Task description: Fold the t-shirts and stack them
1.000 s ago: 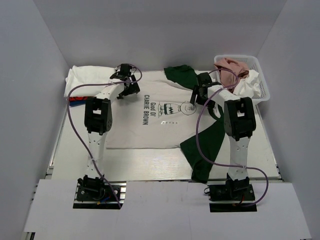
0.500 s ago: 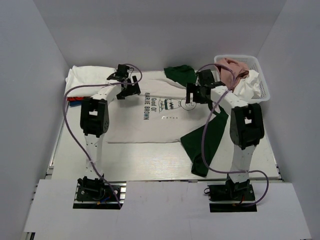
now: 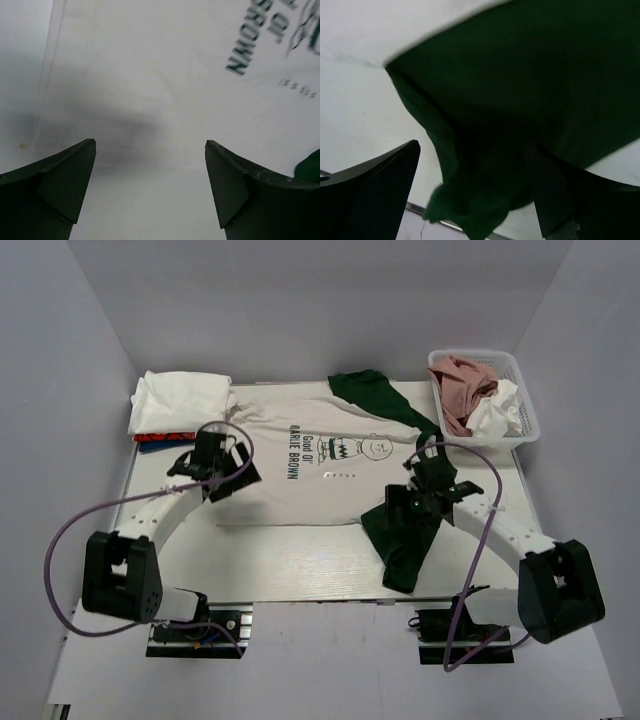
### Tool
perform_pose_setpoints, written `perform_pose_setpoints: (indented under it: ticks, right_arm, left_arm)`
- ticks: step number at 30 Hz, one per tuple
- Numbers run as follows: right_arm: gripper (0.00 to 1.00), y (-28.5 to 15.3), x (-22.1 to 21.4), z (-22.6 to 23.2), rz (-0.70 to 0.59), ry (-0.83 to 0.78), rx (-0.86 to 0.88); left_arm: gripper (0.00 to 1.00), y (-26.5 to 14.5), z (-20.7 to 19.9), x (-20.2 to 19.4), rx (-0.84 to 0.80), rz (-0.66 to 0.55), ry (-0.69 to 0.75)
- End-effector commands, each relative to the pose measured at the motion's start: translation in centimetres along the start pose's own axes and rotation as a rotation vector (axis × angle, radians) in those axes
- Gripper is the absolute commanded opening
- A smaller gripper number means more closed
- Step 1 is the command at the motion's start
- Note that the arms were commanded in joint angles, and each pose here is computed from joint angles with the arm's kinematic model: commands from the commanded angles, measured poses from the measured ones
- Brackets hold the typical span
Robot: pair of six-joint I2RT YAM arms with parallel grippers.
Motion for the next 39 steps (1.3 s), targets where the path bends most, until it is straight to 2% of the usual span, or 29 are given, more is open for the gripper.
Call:
perform_pose_setpoints:
  ticks: [1,3,5,6,11,12,15,17,18,19,20,21,25,28,30,35,38,39]
  right_arm:
    - [0.90,-0.6,-2.3,-0.5,0.046,0.024,-0.002]
    - [0.90,0.0,-2.6,0.3,0.059,-0.004,0.052]
    - [0.90,0.4,-3.8,2.6,0.136,-0.050,0.207]
    - [0.90,0.0,-3.6,5.0,0.143,-0.092,0.348]
    - [0.90,0.1,-5.0,10.3,0.237,-0.233,0.506]
    - [0.90,0.1,-6.6,11.5,0.285,-0.289,0.521]
    - [0.90,0.5,-8.2,11.8,0.336,-0.320,0.458]
    - [0.90,1.2,-8.4,10.3,0.307,-0.306,0.329]
    - [0.90,1.1,-7.5,9.6,0.246,-0.292,0.253]
    - [0.90,0.9,-7.5,8.9,0.241,-0.279,0.200]
    - [0.90,0.0,-6.3,8.3,0.160,-0.258,0.136]
    - [0.90,-0.2,-6.5,8.2,0.174,-0.240,0.124]
    - [0.90,-3.9,-5.0,8.0,-0.017,-0.131,0.139]
    - [0.90,-4.9,-6.1,5.8,-0.046,-0.035,0.057]
    - [0.90,-5.1,-7.8,3.1,0.005,-0.003,-0.071]
    - [0.90,-5.3,-11.4,0.6,0.119,0.038,-0.139]
    - [0.90,-4.6,-12.3,0.1,0.149,0.009,-0.141]
    - [0.90,-4.6,-12.3,0.3,0.148,0.010,-0.136]
  left_arm:
    - [1.00,-0.7,0.9,-2.5,-0.019,0.004,-0.071]
    - [1.00,-1.5,1.8,-3.3,0.026,0.005,-0.099]
    - [1.00,-1.9,2.6,-4.1,0.073,0.018,-0.122]
    - [1.00,-2.4,2.6,-4.1,0.064,0.003,-0.122]
    - [1.00,-3.3,3.2,-4.3,0.080,-0.048,-0.143]
    - [1.00,-3.7,3.3,-4.2,0.083,-0.060,-0.144]
    - [1.00,-4.0,4.2,-4.7,0.145,-0.055,-0.166]
    - [1.00,-4.0,4.3,-4.9,0.150,-0.046,-0.165]
    - [1.00,-4.2,4.1,-4.5,0.146,-0.054,-0.166]
    - [1.00,-4.2,4.1,-4.5,0.146,-0.054,-0.166]
    - [1.00,-4.2,4.3,-4.4,0.158,-0.063,-0.179]
    - [1.00,-4.2,4.3,-4.4,0.158,-0.063,-0.179]
    - [1.00,-3.5,6.1,-4.9,0.290,-0.040,-0.224]
    - [1.00,-2.9,7.0,-4.8,0.385,-0.028,-0.280]
    - [1.00,-2.5,7.5,-4.9,0.414,-0.020,-0.307]
    - [1.00,-0.2,8.0,-6.1,0.427,0.037,-0.366]
    - [0.94,0.7,8.8,-6.7,0.448,0.050,-0.379]
    - [0.89,1.2,8.8,-6.8,0.445,0.061,-0.380]
Point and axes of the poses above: each gripper's point midway between its finger pads, its own y axis out along the fingers, its own z axis along the line the jaws close on, x = y × z, the point moved 4 cm from there along -y, back along the fingers, and after that the axes turned 6 degrees about y, right-handed, at the moved point
